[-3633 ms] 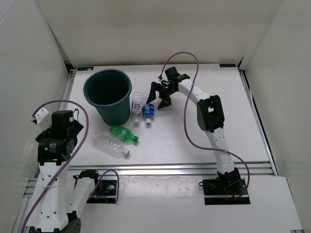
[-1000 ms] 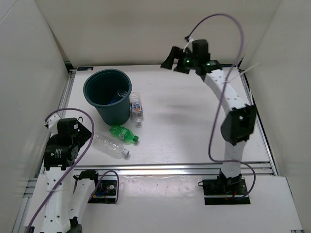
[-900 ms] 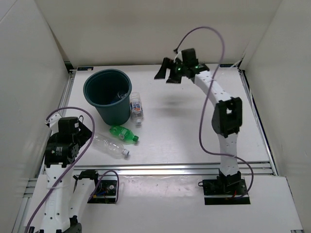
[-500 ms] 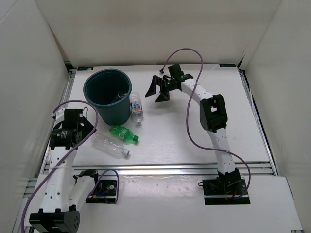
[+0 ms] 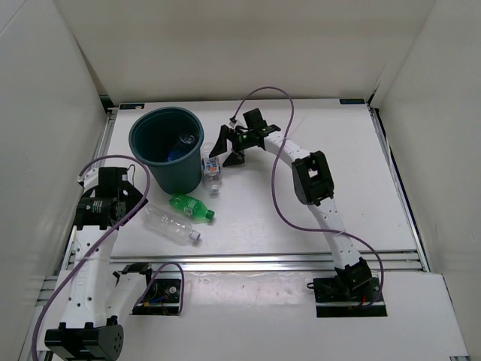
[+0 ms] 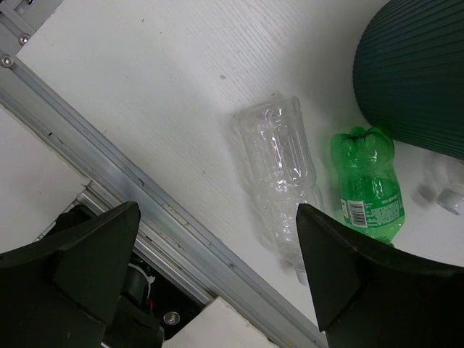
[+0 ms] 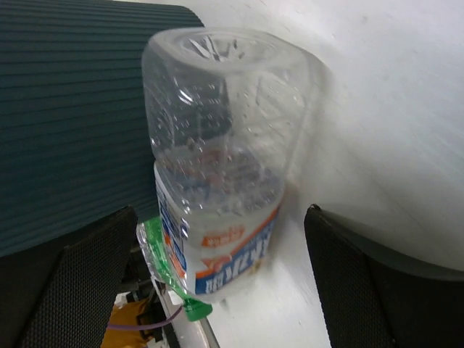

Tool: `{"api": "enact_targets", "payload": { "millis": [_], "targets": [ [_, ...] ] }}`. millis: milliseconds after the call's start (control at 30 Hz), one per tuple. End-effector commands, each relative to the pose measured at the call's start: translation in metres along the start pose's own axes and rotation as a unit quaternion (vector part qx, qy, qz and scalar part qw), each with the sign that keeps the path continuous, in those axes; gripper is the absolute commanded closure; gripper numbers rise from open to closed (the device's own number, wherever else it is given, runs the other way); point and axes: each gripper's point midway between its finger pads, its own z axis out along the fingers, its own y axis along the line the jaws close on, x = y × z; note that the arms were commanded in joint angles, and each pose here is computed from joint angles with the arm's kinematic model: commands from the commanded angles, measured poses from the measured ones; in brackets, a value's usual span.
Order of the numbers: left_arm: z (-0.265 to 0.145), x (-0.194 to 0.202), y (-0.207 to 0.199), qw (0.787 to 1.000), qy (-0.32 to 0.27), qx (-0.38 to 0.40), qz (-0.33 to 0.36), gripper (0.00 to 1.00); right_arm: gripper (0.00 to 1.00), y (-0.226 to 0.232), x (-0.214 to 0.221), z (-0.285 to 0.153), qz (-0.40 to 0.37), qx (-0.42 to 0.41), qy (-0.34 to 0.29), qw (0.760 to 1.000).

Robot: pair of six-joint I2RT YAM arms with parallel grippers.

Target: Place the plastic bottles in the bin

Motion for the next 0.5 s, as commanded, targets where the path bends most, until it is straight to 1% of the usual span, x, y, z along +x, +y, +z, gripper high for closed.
{"api": "enact_targets", "payload": {
  "millis": [0,100,167,233,333,367,467],
  "targets": [
    [-0.008,-0.006,0.006,1.000,-0.010,-0.012,-0.016,0.00,0.00,0.011,-0.009,0.009,-0.011,-0.031,-0.006,0.999],
    [-0.011,-0.005,0.008,1.000,-0.006,-0.015,-0.014,0.00,0.00,0.014,-0.005,0.021,-0.007,-0.041,0.001,0.999],
    [-0.011,-0.003,0.010,1.000,-0.002,-0.019,-0.016,0.00,0.00,0.004,-0.003,0.026,0.005,-0.037,0.005,0.999],
    [-0.011,-0.003,0.013,1.000,-0.002,-0.025,-0.014,0.00,0.04,0.000,-0.001,0.028,0.009,-0.035,0.007,0.999],
    [-0.013,-0.003,0.013,0.999,-0.002,-0.025,-0.019,0.00,0.19,-0.004,0.006,0.029,0.017,-0.039,0.020,0.999],
    [-0.013,-0.003,0.013,0.999,-0.002,-0.025,-0.023,0.00,0.29,-0.008,0.009,0.030,0.022,-0.037,0.023,0.999],
    [-0.013,-0.003,0.012,0.999,-0.002,-0.025,-0.028,0.00,0.45,-0.010,0.013,0.031,0.026,-0.043,0.033,0.998]
  ]
}}
